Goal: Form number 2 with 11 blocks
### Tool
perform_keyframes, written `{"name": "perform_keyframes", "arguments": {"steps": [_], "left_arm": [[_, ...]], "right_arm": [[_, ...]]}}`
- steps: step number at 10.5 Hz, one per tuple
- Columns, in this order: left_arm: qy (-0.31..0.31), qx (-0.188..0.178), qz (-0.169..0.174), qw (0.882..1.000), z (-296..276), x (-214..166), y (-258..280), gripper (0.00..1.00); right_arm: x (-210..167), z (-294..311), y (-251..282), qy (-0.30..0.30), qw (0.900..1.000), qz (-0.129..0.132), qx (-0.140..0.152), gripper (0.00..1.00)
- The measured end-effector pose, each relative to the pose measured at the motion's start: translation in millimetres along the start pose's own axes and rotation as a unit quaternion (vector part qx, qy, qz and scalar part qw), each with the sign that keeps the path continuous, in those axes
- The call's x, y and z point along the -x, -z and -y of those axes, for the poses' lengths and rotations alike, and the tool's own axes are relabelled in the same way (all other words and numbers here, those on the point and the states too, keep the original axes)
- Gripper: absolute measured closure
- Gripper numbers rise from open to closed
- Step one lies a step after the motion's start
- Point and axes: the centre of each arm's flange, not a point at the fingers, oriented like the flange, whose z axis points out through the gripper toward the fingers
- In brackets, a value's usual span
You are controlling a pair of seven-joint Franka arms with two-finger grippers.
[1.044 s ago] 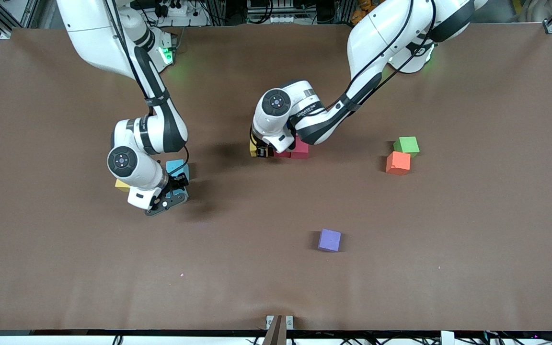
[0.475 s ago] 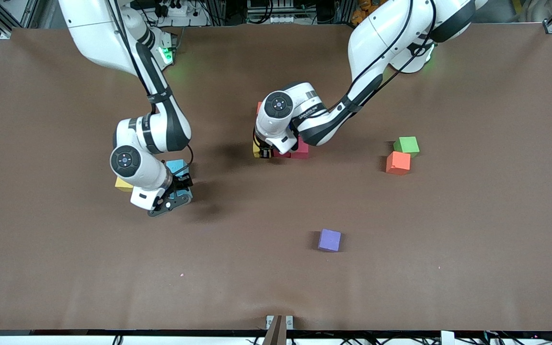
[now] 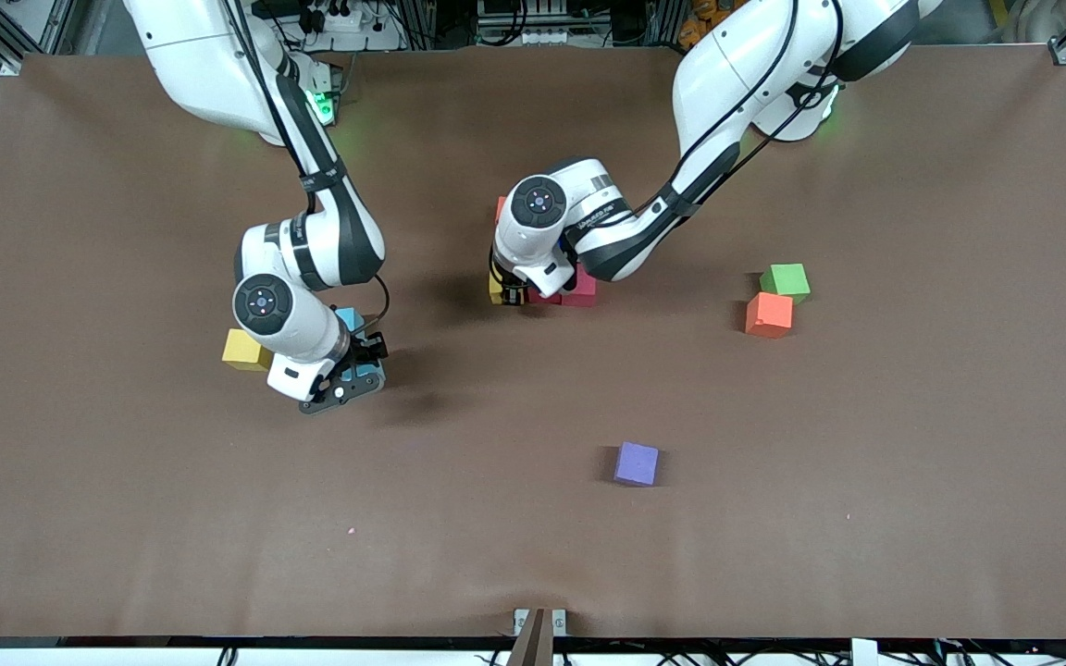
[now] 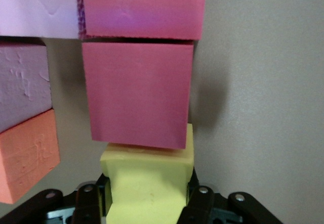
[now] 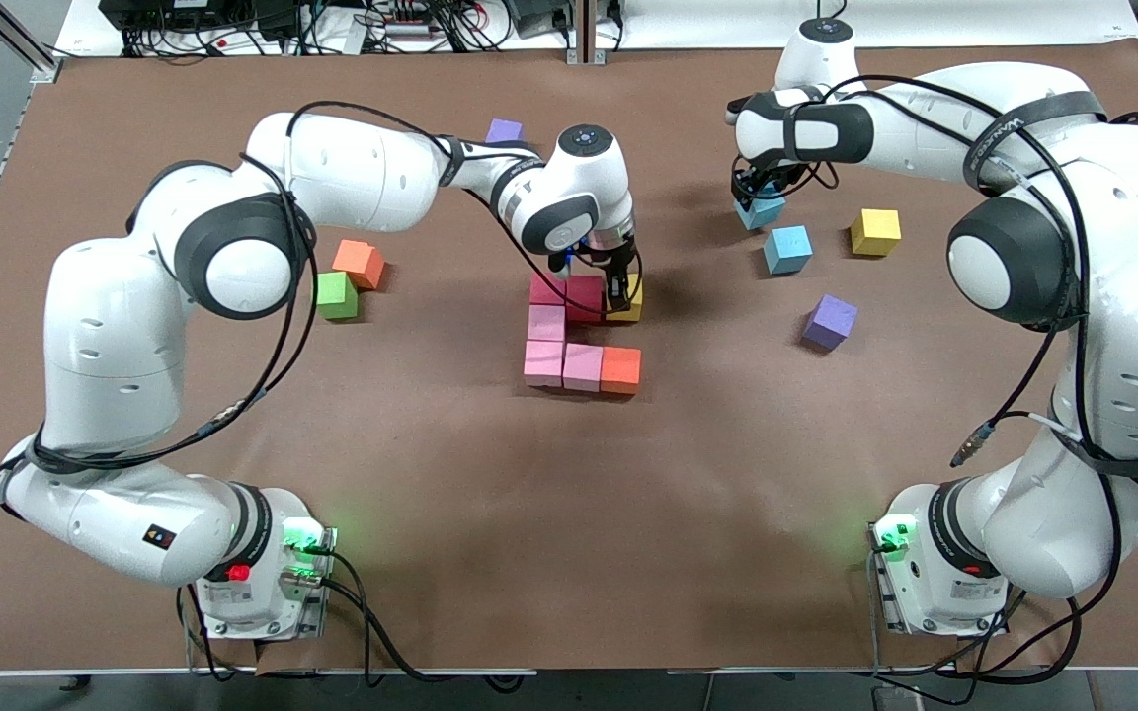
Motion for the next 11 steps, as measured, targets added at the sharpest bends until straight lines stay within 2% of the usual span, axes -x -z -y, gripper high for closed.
{"name": "perform_keyframes", "arguments": {"steps": [11], "left_arm": [[0.002,0.001,-0.003,1.0,-1,-5,1,0.43]], "right_arm": [[-2,19,2,-0.019,1.0,-0.003,0.0,0.44]]}}
